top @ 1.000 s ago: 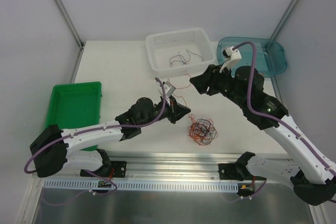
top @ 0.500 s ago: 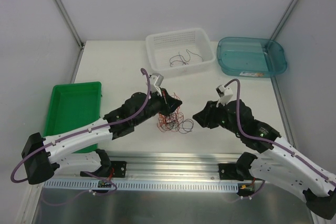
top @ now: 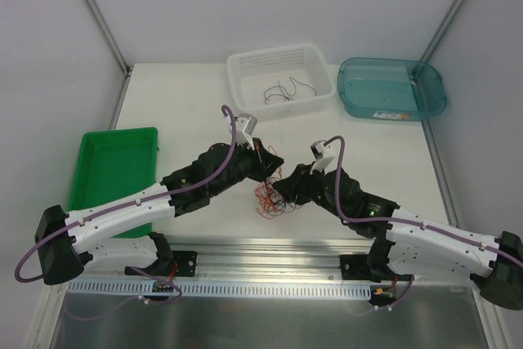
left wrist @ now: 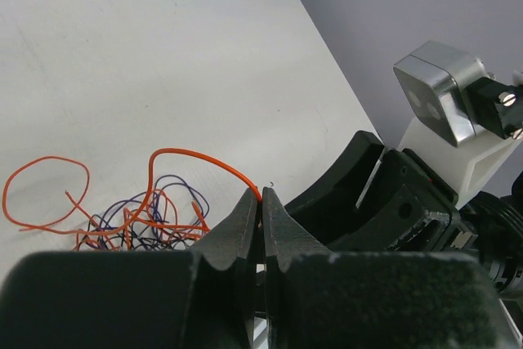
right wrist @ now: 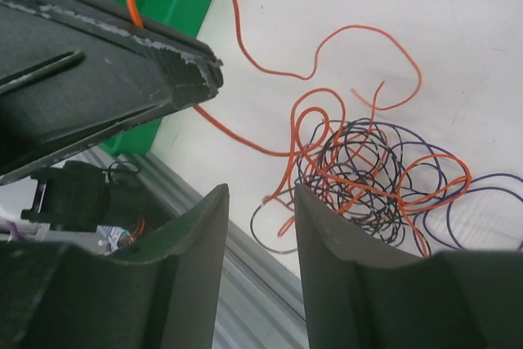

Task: Untangle the cables
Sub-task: Untie the cable.

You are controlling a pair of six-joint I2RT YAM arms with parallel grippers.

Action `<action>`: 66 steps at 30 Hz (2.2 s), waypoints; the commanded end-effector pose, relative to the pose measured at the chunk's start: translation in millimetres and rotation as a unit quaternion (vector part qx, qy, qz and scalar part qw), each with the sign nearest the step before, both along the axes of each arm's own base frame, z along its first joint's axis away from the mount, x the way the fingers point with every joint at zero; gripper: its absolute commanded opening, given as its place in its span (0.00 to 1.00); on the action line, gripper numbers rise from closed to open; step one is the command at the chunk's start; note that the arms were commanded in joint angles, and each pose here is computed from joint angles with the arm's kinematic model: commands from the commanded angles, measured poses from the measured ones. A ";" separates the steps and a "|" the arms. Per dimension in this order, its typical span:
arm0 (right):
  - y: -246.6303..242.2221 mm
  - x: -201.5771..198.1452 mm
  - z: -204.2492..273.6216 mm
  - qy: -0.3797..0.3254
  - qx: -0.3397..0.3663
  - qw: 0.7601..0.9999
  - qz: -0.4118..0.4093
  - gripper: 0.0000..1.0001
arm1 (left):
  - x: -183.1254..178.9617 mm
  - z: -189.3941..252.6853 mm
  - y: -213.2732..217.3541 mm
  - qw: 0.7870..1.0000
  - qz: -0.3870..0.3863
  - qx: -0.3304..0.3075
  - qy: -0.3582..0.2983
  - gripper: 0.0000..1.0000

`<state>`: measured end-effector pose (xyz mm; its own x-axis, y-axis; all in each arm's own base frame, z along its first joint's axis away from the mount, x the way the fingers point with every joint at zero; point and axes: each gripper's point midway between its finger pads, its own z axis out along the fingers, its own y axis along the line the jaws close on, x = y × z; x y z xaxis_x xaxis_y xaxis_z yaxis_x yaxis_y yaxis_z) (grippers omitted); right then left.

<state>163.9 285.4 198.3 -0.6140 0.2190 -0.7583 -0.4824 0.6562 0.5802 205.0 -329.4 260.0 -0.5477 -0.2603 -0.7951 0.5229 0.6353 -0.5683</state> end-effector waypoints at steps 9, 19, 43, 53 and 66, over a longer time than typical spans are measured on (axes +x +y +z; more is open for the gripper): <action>8.1 31.5 1.7 -0.026 0.011 0.996 -0.081 0.27 | -2.4 34.3 2.7 0.999 0.009 -0.021 -0.028 0.00; -66.1 35.1 -50.4 0.016 -0.104 0.978 -0.181 0.01 | 36.8 77.8 109.5 0.980 0.174 0.071 -0.058 0.00; -231.1 56.8 -99.6 0.192 -0.211 0.894 -0.345 0.01 | 55.8 261.5 254.7 0.909 0.367 0.071 -0.184 0.00; -167.5 71.0 -73.9 0.161 -0.211 0.943 -0.203 0.60 | 44.8 236.2 166.7 0.977 0.160 0.012 -0.140 0.00; -71.4 53.2 13.2 0.064 -0.133 0.989 -0.023 0.61 | 28.9 135.6 115.2 0.997 0.066 0.009 -0.027 0.00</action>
